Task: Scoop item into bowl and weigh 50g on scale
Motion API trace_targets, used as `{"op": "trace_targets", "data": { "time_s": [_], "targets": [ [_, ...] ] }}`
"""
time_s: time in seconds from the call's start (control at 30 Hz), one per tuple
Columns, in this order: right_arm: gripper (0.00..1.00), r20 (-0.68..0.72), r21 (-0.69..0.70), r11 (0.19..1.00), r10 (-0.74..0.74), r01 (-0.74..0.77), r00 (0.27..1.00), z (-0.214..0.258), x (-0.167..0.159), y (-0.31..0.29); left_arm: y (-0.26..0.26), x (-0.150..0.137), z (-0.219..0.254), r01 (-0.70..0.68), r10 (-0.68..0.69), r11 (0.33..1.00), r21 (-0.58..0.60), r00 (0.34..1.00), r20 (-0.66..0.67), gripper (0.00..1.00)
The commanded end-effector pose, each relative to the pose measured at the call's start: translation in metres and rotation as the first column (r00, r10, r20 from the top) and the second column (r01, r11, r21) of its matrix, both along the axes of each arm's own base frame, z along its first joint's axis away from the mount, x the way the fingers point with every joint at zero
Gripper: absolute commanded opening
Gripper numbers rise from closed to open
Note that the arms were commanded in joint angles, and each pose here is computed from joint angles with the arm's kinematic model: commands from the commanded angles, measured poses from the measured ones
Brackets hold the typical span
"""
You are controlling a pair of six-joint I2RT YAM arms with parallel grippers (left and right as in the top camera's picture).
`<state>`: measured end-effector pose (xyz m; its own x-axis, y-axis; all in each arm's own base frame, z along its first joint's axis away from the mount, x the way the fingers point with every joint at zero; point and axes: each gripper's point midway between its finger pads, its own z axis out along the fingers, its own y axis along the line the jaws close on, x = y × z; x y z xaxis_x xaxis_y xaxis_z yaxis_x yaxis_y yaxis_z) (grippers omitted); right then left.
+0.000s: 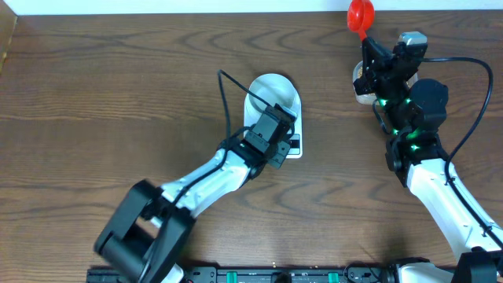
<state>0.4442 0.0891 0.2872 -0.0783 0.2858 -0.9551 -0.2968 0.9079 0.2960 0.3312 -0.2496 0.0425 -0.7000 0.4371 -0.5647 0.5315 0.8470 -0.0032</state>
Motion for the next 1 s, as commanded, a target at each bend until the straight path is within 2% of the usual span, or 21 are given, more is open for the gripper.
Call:
{"op": "trace_targets", "data": {
  "time_s": [0.0, 0.67, 0.97],
  "targets": [
    [0.01, 0.025, 0.01, 1.0, -0.016, 0.016, 1.0, 0.013, 0.003, -0.004, -0.005, 0.006, -0.012, -0.004, 0.004, 1.0, 0.0, 1.0, -0.006, 0.07],
    [0.01, 0.017, 0.008, 1.0, 0.008, -0.008, 1.0, 0.011, 0.002, 0.0, -0.011, 0.008, -0.017, 0.026, -0.026, 1.0, -0.011, 1.0, 0.0, 0.07],
    [0.01, 0.017, 0.008, 1.0, 0.008, -0.008, 1.0, 0.011, 0.002, 0.0, -0.006, 0.002, -0.044, 0.023, -0.021, 0.999, 0.029, 0.998, -0.058, 0.07]
  ]
}}
